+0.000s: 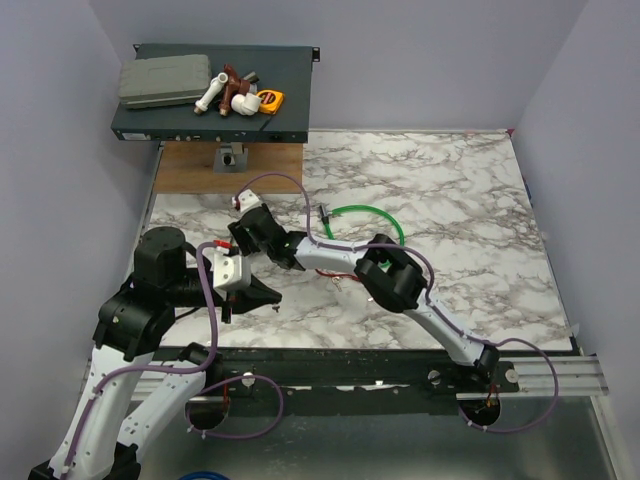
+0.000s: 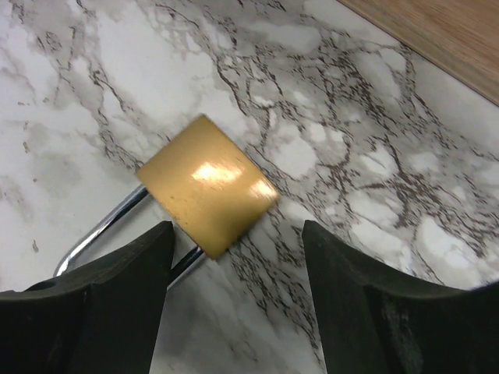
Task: Unlock with the key
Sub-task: Move the lock to the center of the board.
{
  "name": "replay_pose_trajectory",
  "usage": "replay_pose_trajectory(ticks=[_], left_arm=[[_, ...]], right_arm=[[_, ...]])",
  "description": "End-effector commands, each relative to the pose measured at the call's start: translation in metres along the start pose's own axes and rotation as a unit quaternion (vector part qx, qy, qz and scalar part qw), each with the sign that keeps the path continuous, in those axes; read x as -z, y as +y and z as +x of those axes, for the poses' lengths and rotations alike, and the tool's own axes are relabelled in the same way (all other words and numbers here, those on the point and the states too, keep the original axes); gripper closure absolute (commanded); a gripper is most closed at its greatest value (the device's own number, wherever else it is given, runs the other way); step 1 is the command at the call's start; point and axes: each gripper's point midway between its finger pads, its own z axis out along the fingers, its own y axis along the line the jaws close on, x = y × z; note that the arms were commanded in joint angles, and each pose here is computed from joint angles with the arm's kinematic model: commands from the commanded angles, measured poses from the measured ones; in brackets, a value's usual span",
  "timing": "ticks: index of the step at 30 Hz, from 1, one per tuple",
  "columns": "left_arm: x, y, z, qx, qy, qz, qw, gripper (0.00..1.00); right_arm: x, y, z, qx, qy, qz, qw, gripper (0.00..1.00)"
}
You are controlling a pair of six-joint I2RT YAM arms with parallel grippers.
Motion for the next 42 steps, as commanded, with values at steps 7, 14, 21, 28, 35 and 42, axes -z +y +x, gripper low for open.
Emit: replay_pose_trajectory(ticks=[7, 14, 21, 28, 35, 42], left_arm=[[0.003, -0.01, -0.014, -0.006, -0.016, 0.017, 1.0, 1.0], [0.001, -0.01, -0.012, -0.002, -0.016, 0.02, 1.0, 1.0], [0.0, -0.009, -0.013, 0.005, -0.02, 0.023, 1.0, 1.0], [-0.003, -0.006, -0.015, 0.011, -0.025, 0.024, 0.999, 1.0], [-0.005, -0.002, -0.016, 0.011, -0.025, 0.023, 0.999, 1.0], [-0.006, 0.003, -0.018, 0.013, -0.026, 0.019, 0.999, 1.0]], right_arm=[[0.074, -0.044, 0.089, -0.006, 0.117, 0.05, 0.992, 0.34], [0.141, -0.062, 0.11, -0.059, 0.131, 0.056, 0.988, 0.38], [0.184, -0.064, 0.022, -0.086, 0.034, 0.029, 0.995, 0.38], [0.292, -0.057, -0.07, -0.117, -0.166, -0.107, 0.973, 0.38], [0.39, -0.022, -0.076, -0.094, -0.288, -0.301, 0.904, 0.37], [0.437, 0.012, -0.091, -0.077, -0.337, -0.435, 0.831, 0.39]])
